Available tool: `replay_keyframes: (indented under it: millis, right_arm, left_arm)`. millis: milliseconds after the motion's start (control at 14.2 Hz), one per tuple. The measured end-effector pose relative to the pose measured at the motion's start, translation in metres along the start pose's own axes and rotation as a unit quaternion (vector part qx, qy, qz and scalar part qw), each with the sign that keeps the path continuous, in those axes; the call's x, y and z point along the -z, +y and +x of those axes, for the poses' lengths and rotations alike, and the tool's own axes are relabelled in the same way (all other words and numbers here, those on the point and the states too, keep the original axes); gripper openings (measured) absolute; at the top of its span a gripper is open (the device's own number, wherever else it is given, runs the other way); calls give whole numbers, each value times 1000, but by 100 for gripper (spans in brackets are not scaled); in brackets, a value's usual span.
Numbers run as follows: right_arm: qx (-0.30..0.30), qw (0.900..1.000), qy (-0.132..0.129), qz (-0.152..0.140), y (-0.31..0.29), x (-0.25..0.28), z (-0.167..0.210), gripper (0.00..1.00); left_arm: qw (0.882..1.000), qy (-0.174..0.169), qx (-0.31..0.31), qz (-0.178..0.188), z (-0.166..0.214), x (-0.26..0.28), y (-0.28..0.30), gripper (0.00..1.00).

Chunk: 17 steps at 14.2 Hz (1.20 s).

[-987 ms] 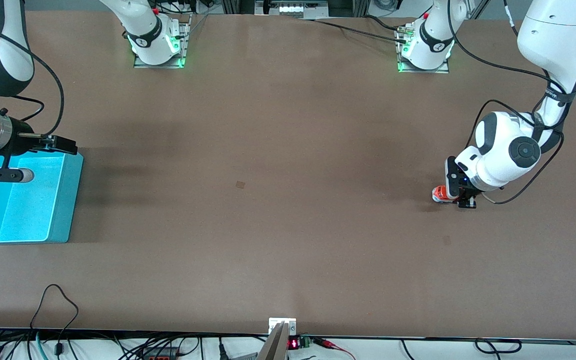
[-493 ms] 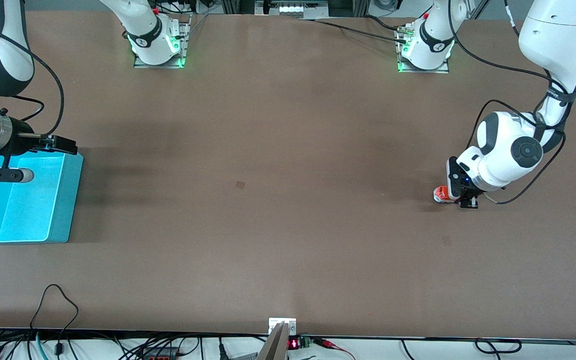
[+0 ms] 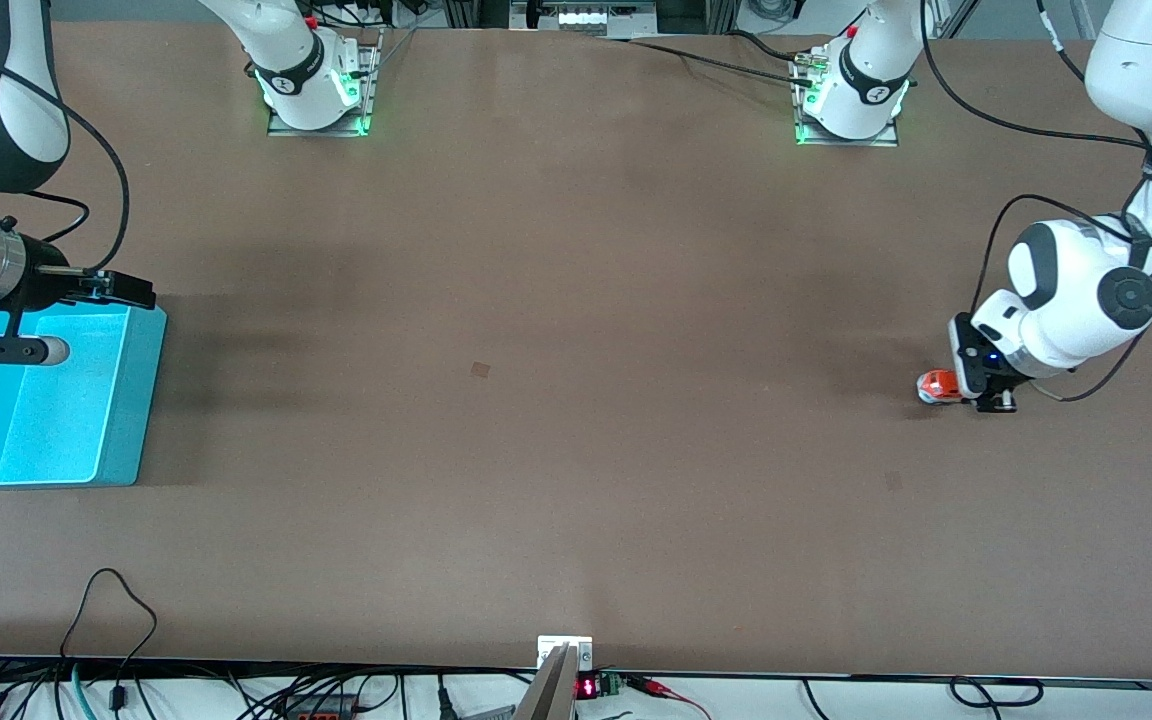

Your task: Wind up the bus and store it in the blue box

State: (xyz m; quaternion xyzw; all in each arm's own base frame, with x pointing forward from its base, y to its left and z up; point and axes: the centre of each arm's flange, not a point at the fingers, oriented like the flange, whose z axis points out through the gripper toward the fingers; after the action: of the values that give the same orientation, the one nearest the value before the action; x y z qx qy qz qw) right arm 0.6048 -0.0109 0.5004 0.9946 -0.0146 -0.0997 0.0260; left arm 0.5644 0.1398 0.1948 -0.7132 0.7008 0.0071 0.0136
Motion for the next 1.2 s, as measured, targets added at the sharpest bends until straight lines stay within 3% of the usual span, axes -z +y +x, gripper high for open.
replay_keyframes:
  millis: [564, 916, 987, 1198]
  right_arm:
    - [3, 1000, 0, -1, -4, 0, 0, 100]
    - [4, 1000, 0, -1, -4, 0, 0, 100]
    - [4, 1000, 0, -1, -4, 0, 0, 100]
    - [4, 1000, 0, -1, -5, 0, 0, 100]
  left_arm:
    - [999, -3, -31, 9, -83, -2, 7, 52]
    - [999, -4, -32, 11, -95, -3, 8, 53]
    - [999, -3, -32, 10, -95, -4, 8, 56]
    - [999, -1, -32, 6, -95, -6, 7, 85]
